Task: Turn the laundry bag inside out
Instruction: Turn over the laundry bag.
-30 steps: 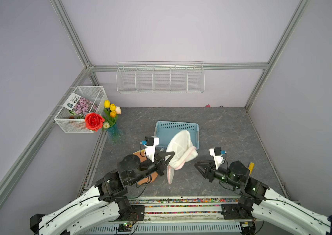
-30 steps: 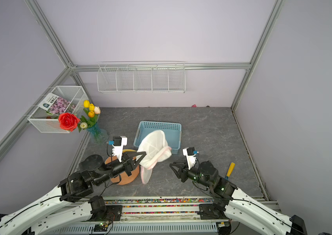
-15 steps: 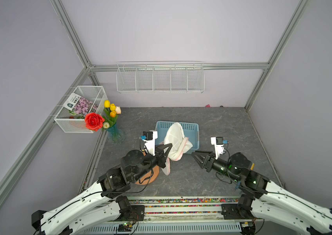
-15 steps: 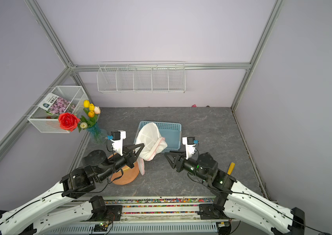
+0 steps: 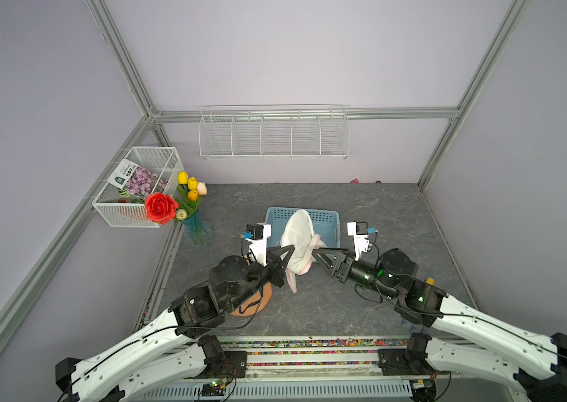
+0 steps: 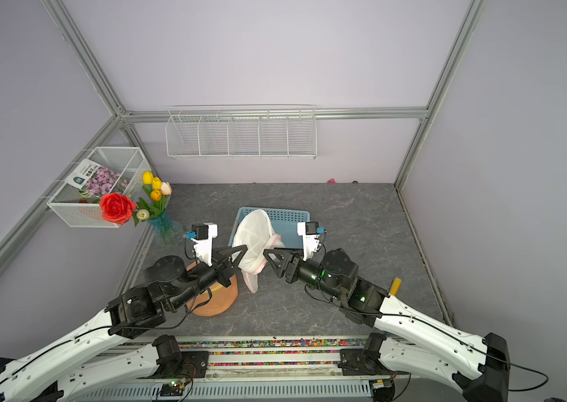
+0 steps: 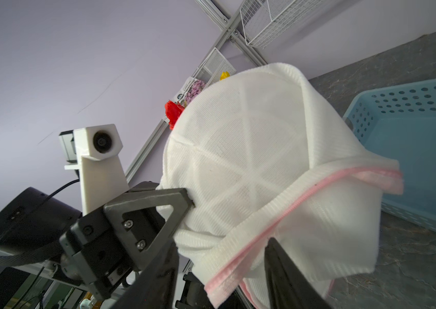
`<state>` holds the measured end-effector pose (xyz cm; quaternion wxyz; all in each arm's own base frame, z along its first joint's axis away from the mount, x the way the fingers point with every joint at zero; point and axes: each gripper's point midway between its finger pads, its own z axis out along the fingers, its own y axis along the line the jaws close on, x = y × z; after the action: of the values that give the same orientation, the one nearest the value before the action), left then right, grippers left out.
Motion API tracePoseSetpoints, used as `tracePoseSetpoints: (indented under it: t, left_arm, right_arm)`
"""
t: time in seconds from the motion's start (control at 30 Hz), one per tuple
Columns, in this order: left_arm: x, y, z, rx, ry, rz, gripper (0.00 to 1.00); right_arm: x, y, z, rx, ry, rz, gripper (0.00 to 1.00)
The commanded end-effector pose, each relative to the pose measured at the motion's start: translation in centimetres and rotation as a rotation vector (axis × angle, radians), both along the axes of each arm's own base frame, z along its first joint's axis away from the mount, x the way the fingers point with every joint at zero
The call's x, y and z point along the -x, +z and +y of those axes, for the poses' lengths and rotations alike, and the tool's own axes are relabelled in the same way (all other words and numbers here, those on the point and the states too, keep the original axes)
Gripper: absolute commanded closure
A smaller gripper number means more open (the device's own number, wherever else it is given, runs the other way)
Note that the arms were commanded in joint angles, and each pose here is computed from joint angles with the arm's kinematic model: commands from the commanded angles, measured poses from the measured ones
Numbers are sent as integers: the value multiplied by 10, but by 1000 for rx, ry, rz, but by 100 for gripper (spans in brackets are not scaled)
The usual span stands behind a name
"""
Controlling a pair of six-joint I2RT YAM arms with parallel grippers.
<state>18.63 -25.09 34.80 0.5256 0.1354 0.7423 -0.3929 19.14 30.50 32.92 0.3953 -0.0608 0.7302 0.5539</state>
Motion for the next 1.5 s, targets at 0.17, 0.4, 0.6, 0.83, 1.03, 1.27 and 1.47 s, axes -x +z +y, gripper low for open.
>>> tracePoseSetpoints:
  t: [0.17,0.4,0.6,0.83,1.03,1.27,1.47]
  left_arm:
    - [0,2,-5,-13,-8,-44,100]
    - [3,2,-8,-23,1,-56,100]
    - [-4,15,29,164,153,-27,100]
    - [6,33,34,361,54,13,100]
    - [18,40,32,476,-75,76,100]
    - [57,65,30,606,-307,108,100]
    - [69,71,34,665,-369,126,100]
  right_arm:
    - [-4,-5,10,43,-35,68,43]
    - [-7,-21,10,88,-50,105,100]
    - [15,-40,4,27,32,29,100]
    - [22,-105,-9,115,11,31,100]
    - [-3,-137,-43,175,-206,52,100]
    - [-24,-157,-66,337,-308,54,100]
    - [-33,-182,-61,340,-317,56,100]
